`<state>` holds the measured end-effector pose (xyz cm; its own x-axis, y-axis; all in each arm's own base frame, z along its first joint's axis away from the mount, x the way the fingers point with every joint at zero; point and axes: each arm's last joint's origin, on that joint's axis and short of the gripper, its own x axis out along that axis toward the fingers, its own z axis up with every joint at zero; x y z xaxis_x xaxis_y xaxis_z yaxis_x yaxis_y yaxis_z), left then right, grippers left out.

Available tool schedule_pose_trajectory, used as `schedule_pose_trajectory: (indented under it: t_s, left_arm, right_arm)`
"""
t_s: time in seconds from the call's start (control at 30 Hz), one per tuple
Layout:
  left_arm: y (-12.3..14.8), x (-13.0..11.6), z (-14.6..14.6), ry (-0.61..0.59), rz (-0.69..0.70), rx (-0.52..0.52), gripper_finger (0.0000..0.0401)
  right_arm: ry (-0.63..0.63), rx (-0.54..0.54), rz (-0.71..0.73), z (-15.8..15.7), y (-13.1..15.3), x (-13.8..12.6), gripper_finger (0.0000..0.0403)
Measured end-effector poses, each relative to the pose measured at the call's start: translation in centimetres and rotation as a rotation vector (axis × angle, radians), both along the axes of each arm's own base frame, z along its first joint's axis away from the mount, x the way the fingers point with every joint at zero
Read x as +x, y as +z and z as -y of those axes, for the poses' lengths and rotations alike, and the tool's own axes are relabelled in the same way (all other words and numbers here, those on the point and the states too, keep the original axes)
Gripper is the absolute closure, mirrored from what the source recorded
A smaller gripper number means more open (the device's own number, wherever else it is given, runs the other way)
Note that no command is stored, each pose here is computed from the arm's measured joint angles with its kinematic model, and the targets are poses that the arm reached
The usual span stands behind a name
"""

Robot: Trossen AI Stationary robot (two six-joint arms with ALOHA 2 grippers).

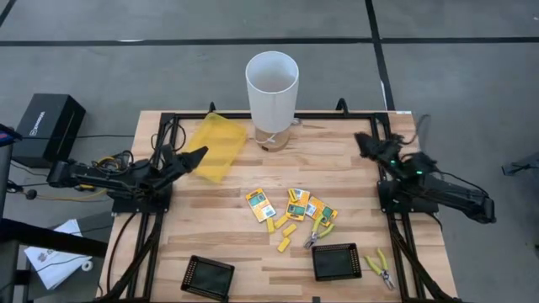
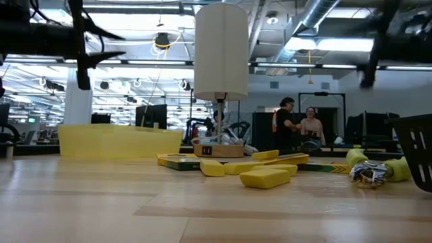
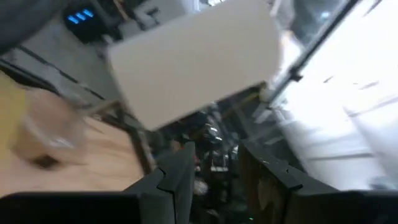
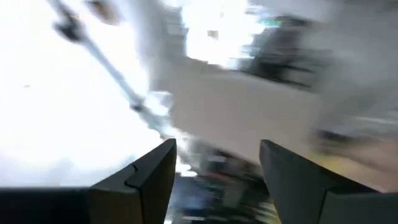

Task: Pick & Place School Supplies
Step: Put the punch pliers into the bottom right black bin

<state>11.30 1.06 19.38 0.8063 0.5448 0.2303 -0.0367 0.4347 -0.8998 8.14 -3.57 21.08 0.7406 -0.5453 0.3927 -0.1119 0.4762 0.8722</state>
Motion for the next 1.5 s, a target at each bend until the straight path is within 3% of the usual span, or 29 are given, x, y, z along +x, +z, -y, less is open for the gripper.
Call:
schedule_pose_trajectory:
  t_s: [0.1, 0.23, 0.5, 0.67, 0.77, 0.93, 1.07, 1.17, 1.33, 1.5]
  left_arm:
    - [0.9, -0.2, 0.2, -0.064, 0.098, 0.022, 0.0284]
    - [3.7, -0.6, 0.3, -0.075, 0.200, 0.129, 0.0284]
    - [8.4, 0.2, 0.1, 0.065, 0.109, 0.374, 0.0284]
    - [9.5, 1.1, -0.3, 0.098, 0.075, 0.391, 0.0284]
    - [9.5, 1.6, -0.3, 0.075, 0.061, 0.406, 0.0284]
    - [8.8, 2.8, 0.1, -0.050, 0.002, 0.467, 0.0284]
    - [6.9, 4.0, 0.2, -0.130, -0.204, 0.472, 0.0284]
    - [5.9, 5.1, 0.3, -0.200, -0.399, 0.476, 0.0284]
    - [6.9, 7.0, 0.5, -0.280, -0.579, 0.607, 0.0284]
    - [8.7, 9.1, 0.5, -0.257, -0.631, 0.737, 0.0284]
  right_arm:
    - [-0.019, -0.161, 0.045, -0.7, 3.0, -0.7, 0.0182]
    - [-0.082, -0.314, -0.051, -1.0, 6.3, -0.3, 0.0188]
    - [-0.166, -0.397, -0.274, -0.1, 10.8, 4.0, 0.0217]
    - [-0.207, -0.472, -0.282, 0.7, 14.6, 5.3, 0.0221]
    - [-0.141, -0.512, -0.322, 1.0, 16.5, 5.4, 0.0225]
    - [0.014, -0.466, -0.627, 0.9, 18.6, 6.0, 0.0238]
    - [0.143, -0.458, -0.855, 0.5, 18.8, 8.5, 0.0241]
    - [0.199, -0.486, -0.912, 0.0, 20.0, 9.5, 0.0238]
    - [0.311, -0.445, -1.165, -0.5, 19.1, 10.6, 0.0238]
    - [0.412, -0.295, -1.385, -1.1, 17.1, 10.2, 0.0238]
